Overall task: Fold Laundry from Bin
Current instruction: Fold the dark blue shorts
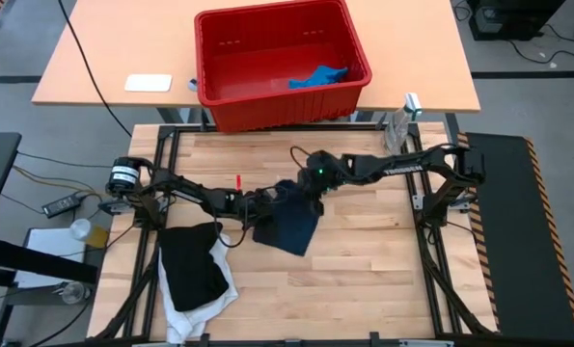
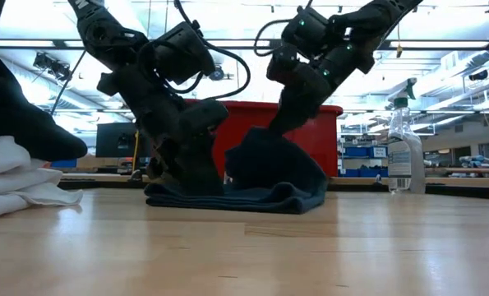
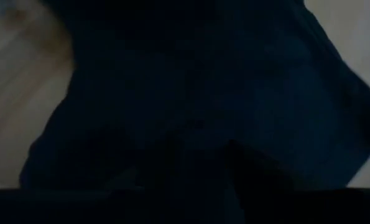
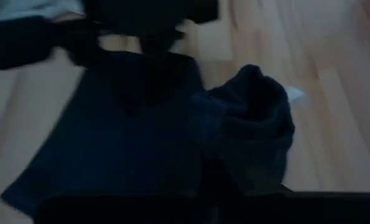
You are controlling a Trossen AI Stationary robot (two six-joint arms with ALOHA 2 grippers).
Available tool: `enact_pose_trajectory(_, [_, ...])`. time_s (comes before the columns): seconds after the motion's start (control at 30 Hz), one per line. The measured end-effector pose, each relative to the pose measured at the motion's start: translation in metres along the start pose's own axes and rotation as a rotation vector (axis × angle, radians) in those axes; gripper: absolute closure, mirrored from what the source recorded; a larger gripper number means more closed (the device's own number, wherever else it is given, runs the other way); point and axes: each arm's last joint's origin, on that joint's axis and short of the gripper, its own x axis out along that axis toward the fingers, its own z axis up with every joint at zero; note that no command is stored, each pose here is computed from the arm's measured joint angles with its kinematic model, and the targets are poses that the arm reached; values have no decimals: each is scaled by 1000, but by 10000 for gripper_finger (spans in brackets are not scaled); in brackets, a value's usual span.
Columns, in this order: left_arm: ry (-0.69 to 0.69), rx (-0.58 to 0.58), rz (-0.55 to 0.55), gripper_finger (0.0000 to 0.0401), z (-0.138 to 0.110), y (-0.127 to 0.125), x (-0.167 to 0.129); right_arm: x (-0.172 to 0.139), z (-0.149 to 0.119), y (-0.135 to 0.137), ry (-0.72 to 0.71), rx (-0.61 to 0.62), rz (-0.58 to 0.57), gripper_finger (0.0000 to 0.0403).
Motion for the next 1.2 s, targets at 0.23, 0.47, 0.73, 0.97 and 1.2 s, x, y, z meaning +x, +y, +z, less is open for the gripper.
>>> enact_pose_trajectory(0.23, [-17, -49, 1, 242, -1, -2, 0, 5, 7, 36, -57, 18, 57, 375])
enact_pose_trajectory(0.47, [-13, -43, -1, 242, -3, -4, 0, 3, 9, 69, -64, 36, 102, 377])
enact_pose_trajectory(0.73, [-10, -16, -5, 242, -3, -5, 0, 3, 5, 98, -37, 67, 141, 377])
enact_pose_trajectory(0.97, [-2, 9, -45, 242, -1, -6, -4, -2, -1, 115, 1, 56, 58, 377])
enact_pose_trajectory(1.2, [-17, 133, -44, 241, 4, -7, -23, -2, 0, 109, -15, 121, -14, 377])
